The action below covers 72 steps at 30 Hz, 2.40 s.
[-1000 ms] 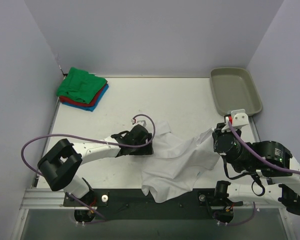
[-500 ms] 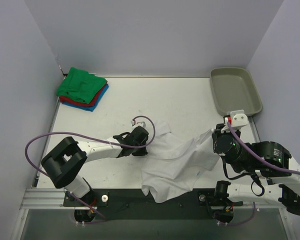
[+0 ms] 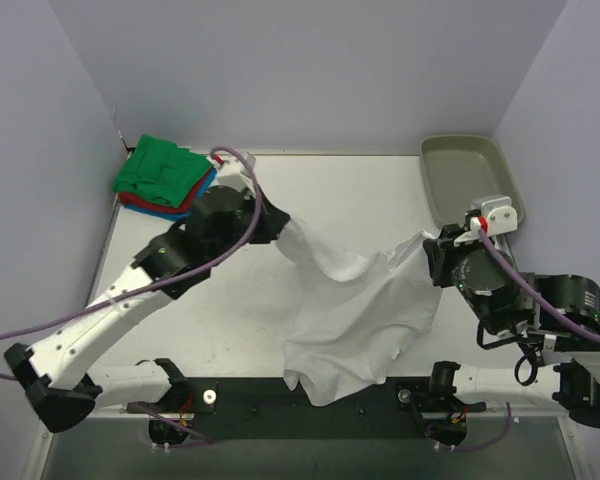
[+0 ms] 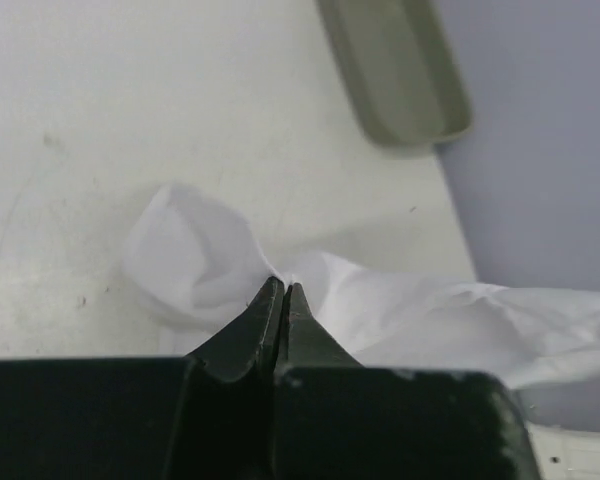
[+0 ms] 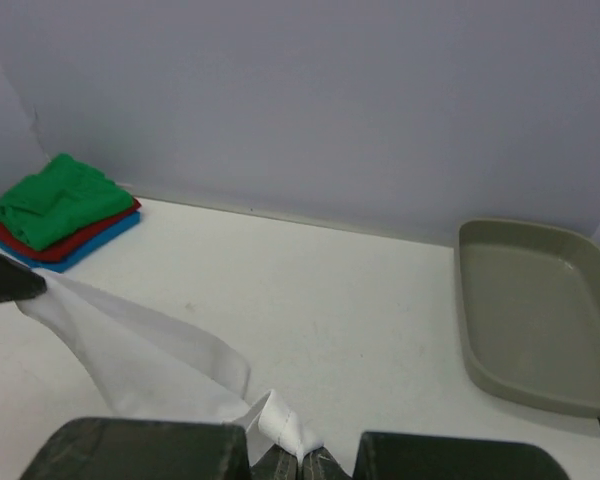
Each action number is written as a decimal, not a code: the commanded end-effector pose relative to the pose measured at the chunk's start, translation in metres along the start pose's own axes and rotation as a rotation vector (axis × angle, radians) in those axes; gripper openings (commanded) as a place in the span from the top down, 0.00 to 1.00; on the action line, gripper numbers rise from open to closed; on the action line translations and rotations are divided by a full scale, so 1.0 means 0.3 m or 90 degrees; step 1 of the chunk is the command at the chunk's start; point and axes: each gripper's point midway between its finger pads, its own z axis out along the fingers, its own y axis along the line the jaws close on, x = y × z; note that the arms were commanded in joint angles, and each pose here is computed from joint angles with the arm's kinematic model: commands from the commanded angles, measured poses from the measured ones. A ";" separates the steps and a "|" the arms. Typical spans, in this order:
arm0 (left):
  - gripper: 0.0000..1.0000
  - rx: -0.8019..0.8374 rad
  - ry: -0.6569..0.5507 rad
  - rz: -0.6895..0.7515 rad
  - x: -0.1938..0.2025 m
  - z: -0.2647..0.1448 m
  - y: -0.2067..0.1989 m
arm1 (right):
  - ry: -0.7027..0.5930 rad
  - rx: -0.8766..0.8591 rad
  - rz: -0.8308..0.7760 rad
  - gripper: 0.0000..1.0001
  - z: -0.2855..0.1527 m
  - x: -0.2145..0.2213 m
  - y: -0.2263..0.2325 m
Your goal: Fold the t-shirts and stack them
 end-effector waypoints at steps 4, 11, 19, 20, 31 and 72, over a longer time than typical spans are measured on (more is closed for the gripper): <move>1.00 0.031 -0.161 0.017 -0.331 -0.414 -0.044 | -0.097 -0.185 -0.015 1.00 -0.098 -0.205 0.089; 1.00 0.099 -0.286 -0.019 -0.471 -0.743 -0.042 | -0.182 -0.419 -0.012 1.00 -0.304 -0.322 0.133; 1.00 0.295 -0.406 -0.003 -0.576 -1.081 -0.152 | -0.302 -0.583 0.024 1.00 -0.561 -0.494 0.080; 1.00 0.308 -0.419 0.000 -0.589 -1.111 -0.160 | -0.317 -0.614 0.020 1.00 -0.599 -0.507 0.085; 1.00 0.460 -0.508 -0.025 -0.624 -1.400 -0.198 | -0.438 -0.704 0.107 1.00 -0.823 -0.702 0.008; 1.00 -0.146 -0.300 -0.170 -0.182 -0.176 0.476 | 0.074 -0.082 0.217 1.00 0.630 0.088 -0.023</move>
